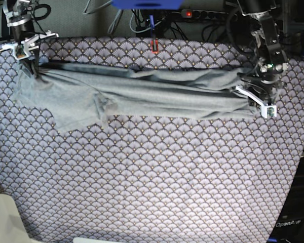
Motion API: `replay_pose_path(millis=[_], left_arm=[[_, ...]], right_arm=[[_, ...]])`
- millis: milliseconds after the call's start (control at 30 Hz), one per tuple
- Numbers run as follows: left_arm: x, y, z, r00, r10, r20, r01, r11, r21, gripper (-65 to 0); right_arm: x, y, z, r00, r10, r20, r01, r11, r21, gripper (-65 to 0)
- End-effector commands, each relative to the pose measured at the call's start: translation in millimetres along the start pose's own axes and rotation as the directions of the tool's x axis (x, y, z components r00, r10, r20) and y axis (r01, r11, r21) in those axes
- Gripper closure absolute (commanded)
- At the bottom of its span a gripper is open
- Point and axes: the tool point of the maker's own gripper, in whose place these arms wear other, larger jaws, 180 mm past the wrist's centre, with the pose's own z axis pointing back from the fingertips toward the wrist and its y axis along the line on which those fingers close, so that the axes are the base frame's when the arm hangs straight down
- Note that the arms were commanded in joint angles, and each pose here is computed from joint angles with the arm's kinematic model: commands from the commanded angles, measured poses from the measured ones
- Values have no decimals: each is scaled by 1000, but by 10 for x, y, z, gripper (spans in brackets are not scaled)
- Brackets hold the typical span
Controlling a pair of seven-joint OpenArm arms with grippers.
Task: Fold the T-shirt properly
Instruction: 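Lower the folded hem onto the collar edge with both grippers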
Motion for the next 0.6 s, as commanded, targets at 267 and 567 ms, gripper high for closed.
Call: replay_pose_path(millis=[267, 567], left_arm=[[27, -484, 326, 974, -216, 62, 225, 949, -219, -270], [21, -268, 418, 975, -211, 63, 219, 960, -172, -430]], right_arm=[[149, -130, -49, 998, 17, 54, -15, 999, -35, 0], [158, -111, -51, 998, 12, 60, -10, 999, -34, 0]])
